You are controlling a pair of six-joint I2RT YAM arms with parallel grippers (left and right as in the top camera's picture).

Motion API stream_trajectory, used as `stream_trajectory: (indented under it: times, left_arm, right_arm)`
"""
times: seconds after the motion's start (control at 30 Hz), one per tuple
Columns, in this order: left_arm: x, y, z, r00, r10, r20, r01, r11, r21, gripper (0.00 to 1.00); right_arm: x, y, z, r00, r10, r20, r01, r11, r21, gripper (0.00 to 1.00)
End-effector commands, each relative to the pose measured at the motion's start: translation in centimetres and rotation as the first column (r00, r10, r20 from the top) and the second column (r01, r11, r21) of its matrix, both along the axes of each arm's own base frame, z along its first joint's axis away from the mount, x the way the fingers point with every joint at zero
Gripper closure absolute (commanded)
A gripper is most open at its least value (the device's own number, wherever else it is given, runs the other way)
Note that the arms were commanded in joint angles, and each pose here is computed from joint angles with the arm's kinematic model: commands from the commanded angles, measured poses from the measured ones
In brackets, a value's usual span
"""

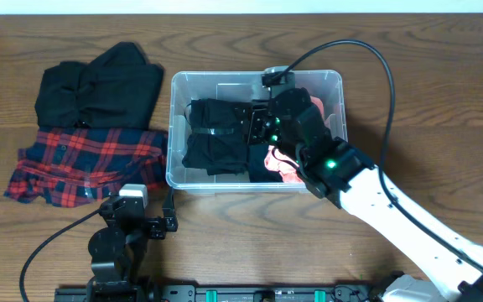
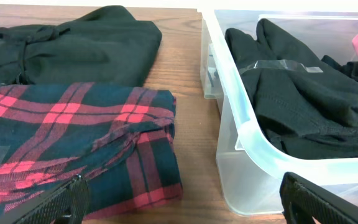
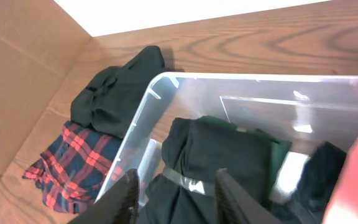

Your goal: Pack container

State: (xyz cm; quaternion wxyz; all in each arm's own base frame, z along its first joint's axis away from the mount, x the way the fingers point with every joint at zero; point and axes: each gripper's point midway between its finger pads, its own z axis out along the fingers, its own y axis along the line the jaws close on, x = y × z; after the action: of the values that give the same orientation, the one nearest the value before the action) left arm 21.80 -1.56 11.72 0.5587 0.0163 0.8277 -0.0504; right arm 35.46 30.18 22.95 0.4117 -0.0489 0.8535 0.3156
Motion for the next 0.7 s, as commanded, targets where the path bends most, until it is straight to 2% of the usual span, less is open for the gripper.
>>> stream_trajectory:
  times: [0.0,0.13,0.27,0.33,0.4,0.5,0.57,0.67]
  left_arm:
    - [0.0,-0.3,-0.7,1.000,-0.015,-0.013,0.015,1.000,-0.010,0.02]
    - [0.0,-0.3,-0.8,1.000,-0.015,-0.013,0.015,1.000,-0.010,0.02]
    - [0.0,-0.3,-0.8,1.000,-0.015,-0.013,0.015,1.000,-0.010,0.02]
    - [0.0,-0.3,-0.8,1.000,-0.015,-0.013,0.014,1.000,-0.010,0.02]
    - [0.0,-0.3,-0.8,1.000,-0.015,-0.013,0.015,1.000,-0.010,0.02]
    - [0.0,-0.3,-0.8,1.000,-0.015,-0.013,0.015,1.000,-0.010,0.02]
    - [0.0,-0.3,-0.8,1.000,-0.015,-0.013,0.014,1.000,-0.010,0.02]
    - [0.0,-0.3,-0.8,1.000,-0.015,-0.013,0.014,1.000,-0.010,0.02]
  right_arm:
    - [-0.1,2.6,-5.0,0.992,0.106,-0.063,-0.110,0.992,-0.055,0.69]
    - [-0.2,4.9,-11.2,0.967,0.204,-0.155,-0.217,0.974,-0.071,0.77]
    - [-0.9,4.9,-17.6,0.934,0.222,-0.280,-0.263,0.957,-0.121,0.78]
    - [-0.9,4.5,-18.4,0.926,0.222,-0.306,-0.268,0.956,-0.120,0.77]
    - [-0.6,4.3,-17.8,0.927,0.227,-0.299,-0.267,0.958,-0.102,0.75]
    - [0.2,3.7,-14.3,0.940,0.236,-0.245,-0.260,0.963,-0.067,0.69]
    - [0.9,2.2,-10.9,0.958,0.210,-0.197,-0.225,0.973,-0.058,0.67]
    - [1.9,-2.0,-5.2,0.986,0.115,-0.120,-0.121,0.991,-0.048,0.58]
